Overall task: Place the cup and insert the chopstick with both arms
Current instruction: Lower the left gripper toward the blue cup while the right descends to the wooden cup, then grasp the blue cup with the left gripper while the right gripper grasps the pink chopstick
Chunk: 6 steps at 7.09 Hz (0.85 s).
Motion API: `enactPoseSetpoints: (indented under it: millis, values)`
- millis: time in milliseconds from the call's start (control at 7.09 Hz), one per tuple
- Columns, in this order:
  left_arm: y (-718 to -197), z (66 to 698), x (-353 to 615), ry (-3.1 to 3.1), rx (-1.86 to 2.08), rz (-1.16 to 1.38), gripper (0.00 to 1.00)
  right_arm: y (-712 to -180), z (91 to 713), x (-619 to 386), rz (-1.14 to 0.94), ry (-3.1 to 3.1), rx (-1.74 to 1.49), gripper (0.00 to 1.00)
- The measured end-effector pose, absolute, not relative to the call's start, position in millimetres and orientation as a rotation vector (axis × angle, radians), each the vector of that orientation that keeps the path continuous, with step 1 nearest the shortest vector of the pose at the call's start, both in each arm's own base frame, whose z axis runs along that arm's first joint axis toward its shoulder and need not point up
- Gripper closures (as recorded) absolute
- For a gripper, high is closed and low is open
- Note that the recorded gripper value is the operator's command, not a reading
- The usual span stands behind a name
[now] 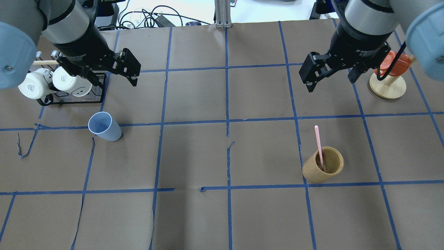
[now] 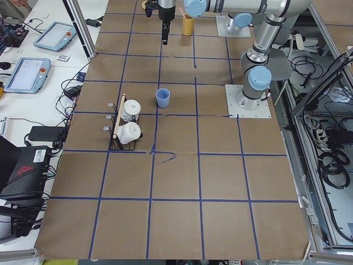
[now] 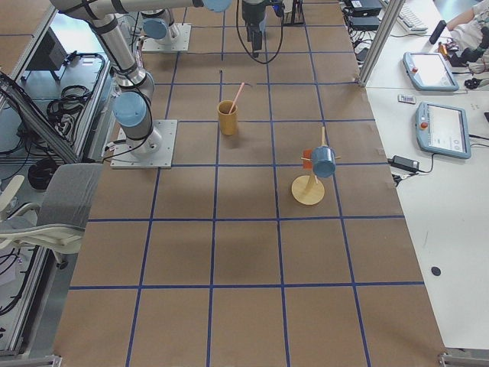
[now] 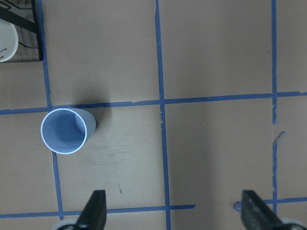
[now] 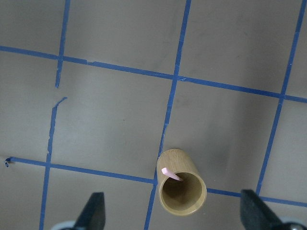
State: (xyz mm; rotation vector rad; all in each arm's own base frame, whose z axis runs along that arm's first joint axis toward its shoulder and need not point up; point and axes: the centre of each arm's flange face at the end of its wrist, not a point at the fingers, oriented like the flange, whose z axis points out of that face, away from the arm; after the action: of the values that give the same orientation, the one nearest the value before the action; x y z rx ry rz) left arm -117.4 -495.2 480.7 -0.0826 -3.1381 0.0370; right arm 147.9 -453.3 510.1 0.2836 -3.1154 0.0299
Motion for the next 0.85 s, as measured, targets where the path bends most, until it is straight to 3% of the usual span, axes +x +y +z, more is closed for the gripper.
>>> enactPoseSetpoints:
  millis: [423,564,705,846]
  values:
    - [-493,367,-42,-3.134,-0.131,-0.044,0.00,-458,469,148,0.031,-3.122,0.287,0.00]
    - [-487,324,-31,-3.140,-0.132,-0.009,0.05,-454,446,147,0.019,-3.118,0.294,0.00]
    - [-483,291,-25,-3.147,-0.131,0.017,0.15,-448,423,147,-0.023,-3.112,0.308,0.00]
    - [-484,273,-22,-3.158,-0.132,0.026,0.31,-442,401,146,-0.054,-3.110,0.320,0.00]
